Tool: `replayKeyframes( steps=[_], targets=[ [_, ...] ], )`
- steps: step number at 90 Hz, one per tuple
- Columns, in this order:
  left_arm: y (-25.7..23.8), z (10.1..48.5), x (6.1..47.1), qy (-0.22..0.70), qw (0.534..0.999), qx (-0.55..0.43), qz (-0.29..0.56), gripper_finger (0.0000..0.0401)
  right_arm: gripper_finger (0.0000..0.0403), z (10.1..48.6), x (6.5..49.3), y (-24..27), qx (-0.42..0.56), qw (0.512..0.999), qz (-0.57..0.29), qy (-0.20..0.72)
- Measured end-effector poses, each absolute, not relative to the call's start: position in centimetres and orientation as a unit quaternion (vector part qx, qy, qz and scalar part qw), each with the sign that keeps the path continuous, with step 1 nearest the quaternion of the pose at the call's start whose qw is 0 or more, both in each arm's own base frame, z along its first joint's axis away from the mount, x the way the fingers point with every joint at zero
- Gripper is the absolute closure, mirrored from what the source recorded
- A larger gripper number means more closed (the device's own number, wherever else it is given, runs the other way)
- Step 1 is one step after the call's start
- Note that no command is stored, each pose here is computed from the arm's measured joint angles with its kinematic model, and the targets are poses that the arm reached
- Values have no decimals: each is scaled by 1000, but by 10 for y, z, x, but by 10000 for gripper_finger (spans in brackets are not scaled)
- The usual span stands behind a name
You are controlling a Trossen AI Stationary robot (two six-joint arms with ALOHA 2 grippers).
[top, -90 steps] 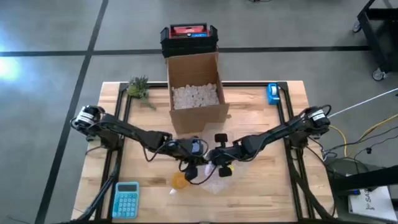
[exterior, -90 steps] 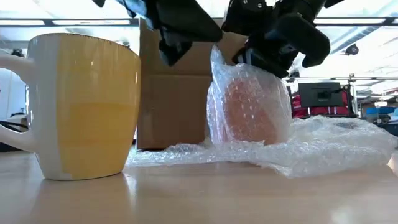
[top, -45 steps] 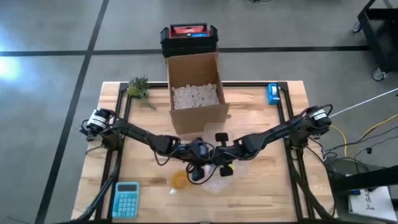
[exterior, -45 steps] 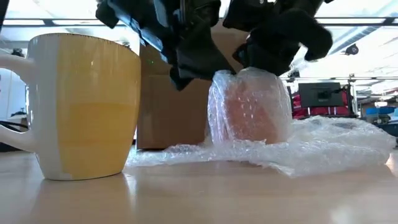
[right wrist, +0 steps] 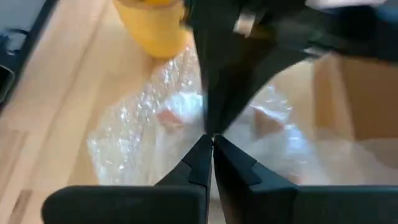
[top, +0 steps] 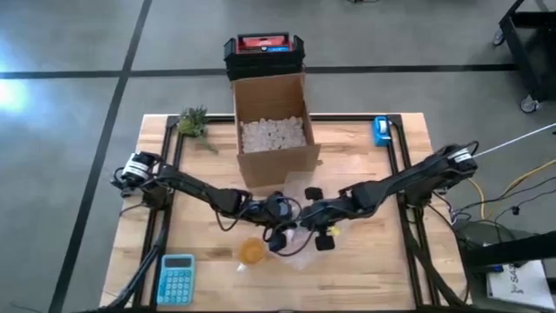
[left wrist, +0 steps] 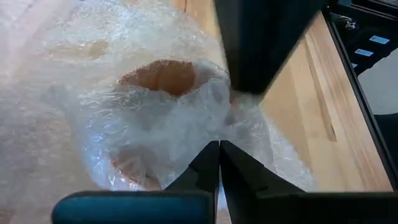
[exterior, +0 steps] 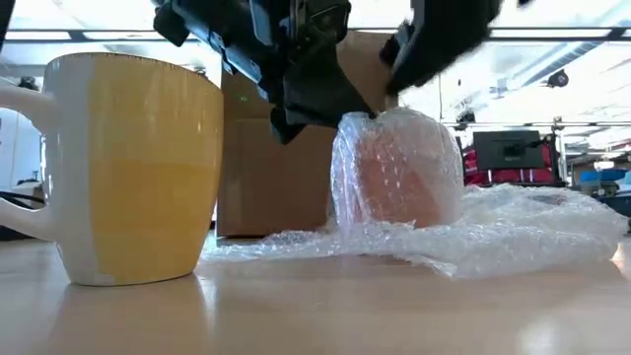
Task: Wrap mug
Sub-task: Wrap the orange mug with bubble wrap
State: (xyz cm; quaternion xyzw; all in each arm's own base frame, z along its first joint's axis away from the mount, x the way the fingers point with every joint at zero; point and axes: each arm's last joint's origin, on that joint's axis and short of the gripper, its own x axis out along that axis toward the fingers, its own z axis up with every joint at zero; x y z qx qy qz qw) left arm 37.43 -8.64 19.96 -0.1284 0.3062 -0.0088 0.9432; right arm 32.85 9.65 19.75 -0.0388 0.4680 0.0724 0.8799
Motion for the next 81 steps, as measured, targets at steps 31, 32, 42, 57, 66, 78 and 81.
replayKeyframes(
  steps=[31, 32, 42, 57, 66, 78, 81],
  targets=[
    [-86, 217, 369, 286, 947, -143, -25, 401, 401, 137, 353, 98, -51, 844, 56, 531],
    [-86, 218, 369, 286, 947, -142, -26, 401, 401, 138, 354, 98, -51, 844, 57, 531],
    [-86, 220, 368, 285, 949, -135, -27, 401, 401, 150, 355, 98, -62, 848, 65, 523],
    [-85, 215, 367, 295, 947, -130, -20, 401, 400, 178, 353, 98, -66, 861, 74, 500],
    [-84, 210, 366, 296, 947, -126, 5, 401, 400, 197, 350, 98, -59, 870, 74, 484],
    [-82, 202, 365, 305, 944, -123, 19, 401, 400, 214, 339, 95, -61, 859, 70, 503],
    [-83, 201, 366, 305, 944, -124, 19, 401, 400, 217, 336, 94, -63, 855, 68, 511]
  ],
)
